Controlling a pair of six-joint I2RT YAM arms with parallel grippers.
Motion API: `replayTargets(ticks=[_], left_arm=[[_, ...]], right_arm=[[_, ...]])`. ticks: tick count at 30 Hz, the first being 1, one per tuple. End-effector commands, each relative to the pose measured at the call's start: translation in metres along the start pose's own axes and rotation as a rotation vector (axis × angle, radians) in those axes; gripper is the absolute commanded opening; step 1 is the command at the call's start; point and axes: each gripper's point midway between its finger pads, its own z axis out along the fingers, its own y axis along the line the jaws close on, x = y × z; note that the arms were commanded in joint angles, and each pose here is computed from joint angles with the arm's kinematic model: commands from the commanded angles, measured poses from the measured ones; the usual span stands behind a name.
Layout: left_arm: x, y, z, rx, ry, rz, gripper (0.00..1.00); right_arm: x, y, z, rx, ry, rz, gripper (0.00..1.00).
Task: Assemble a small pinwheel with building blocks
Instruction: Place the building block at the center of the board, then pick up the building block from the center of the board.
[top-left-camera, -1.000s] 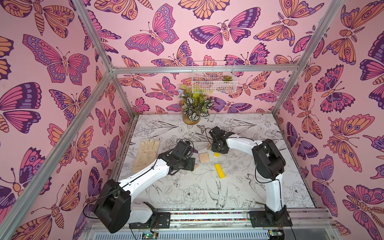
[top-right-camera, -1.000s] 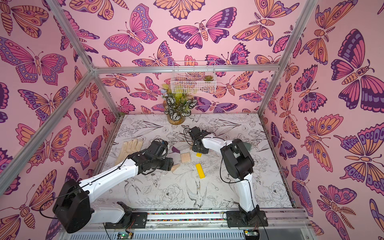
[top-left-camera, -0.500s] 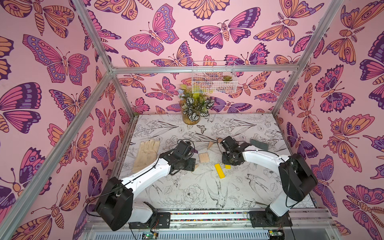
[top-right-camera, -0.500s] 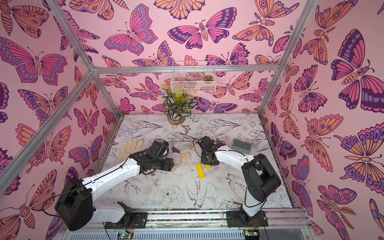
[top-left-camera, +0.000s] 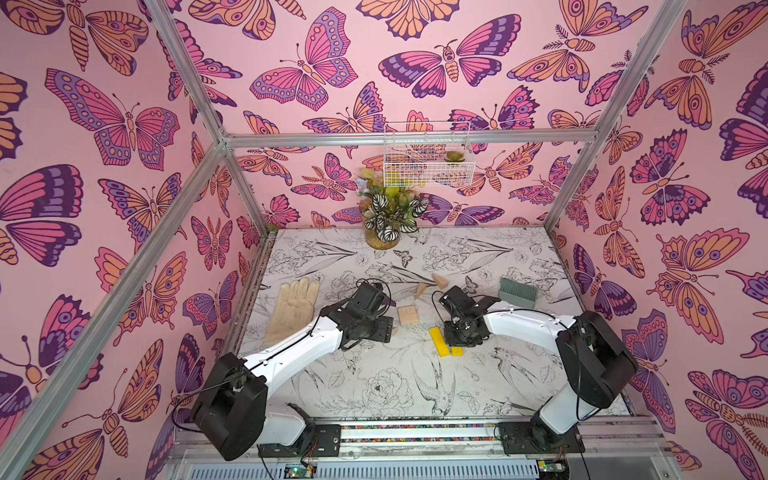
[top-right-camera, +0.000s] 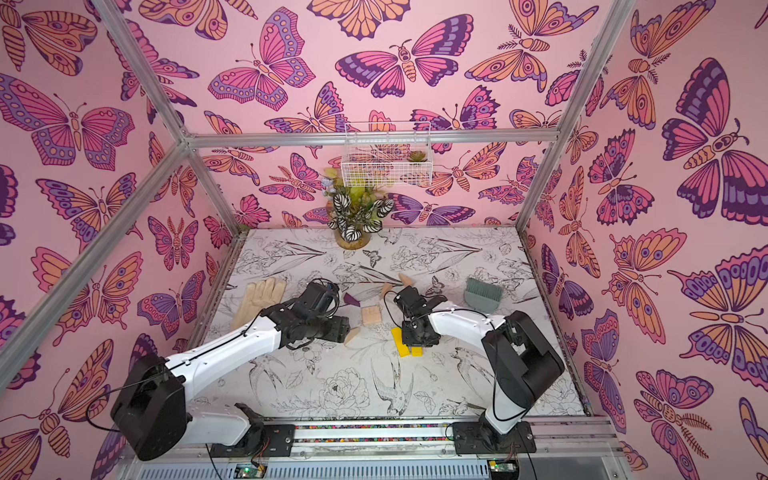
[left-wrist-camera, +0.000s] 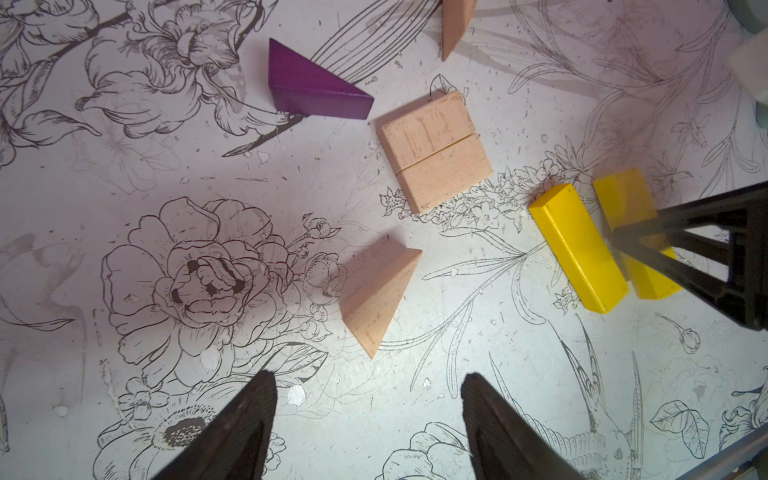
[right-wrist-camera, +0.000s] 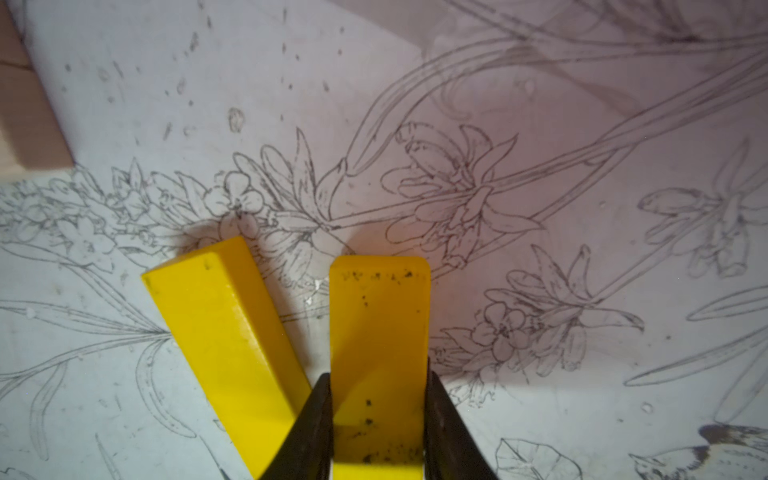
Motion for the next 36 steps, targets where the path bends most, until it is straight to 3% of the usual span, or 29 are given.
replayTargets(ticks=[1, 6, 12, 19, 24, 30, 36], left_arm=[[0.003, 0.002, 0.0, -0.009, -0.001, -0.007, 0.74], [0.004, 0.002, 0.001, -0.011, 0.004, -0.003, 0.74], [0.001, 0.002, 0.0, -0.014, -0.007, -0.001, 0.75], [-0.001, 0.003, 0.0, -0.021, -0.01, 0.006, 0.76], [-0.003, 0.001, -0.001, -0.014, -0.013, 0.008, 0.76], [-0.002, 0.003, -0.004, -0.016, -0.021, 0.006, 0.76], [-0.002, 0.002, -0.005, -0.011, -0.019, 0.002, 0.76]], right_arm=[[0.022, -0.008, 0.006, 0.022, 0.063, -0.008, 0.34], [0.013, -0.008, -0.006, 0.029, 0.028, -0.023, 0.49], [-0.035, 0.0, -0.044, 0.002, -0.069, -0.048, 0.61], [-0.115, -0.007, -0.059, -0.013, -0.141, -0.095, 0.6], [-0.165, 0.01, -0.037, -0.016, -0.126, -0.238, 0.56], [-0.209, 0.018, -0.012, 0.028, -0.102, -0.317, 0.54], [-0.224, 0.018, 0.014, 0.076, -0.055, -0.37, 0.53]])
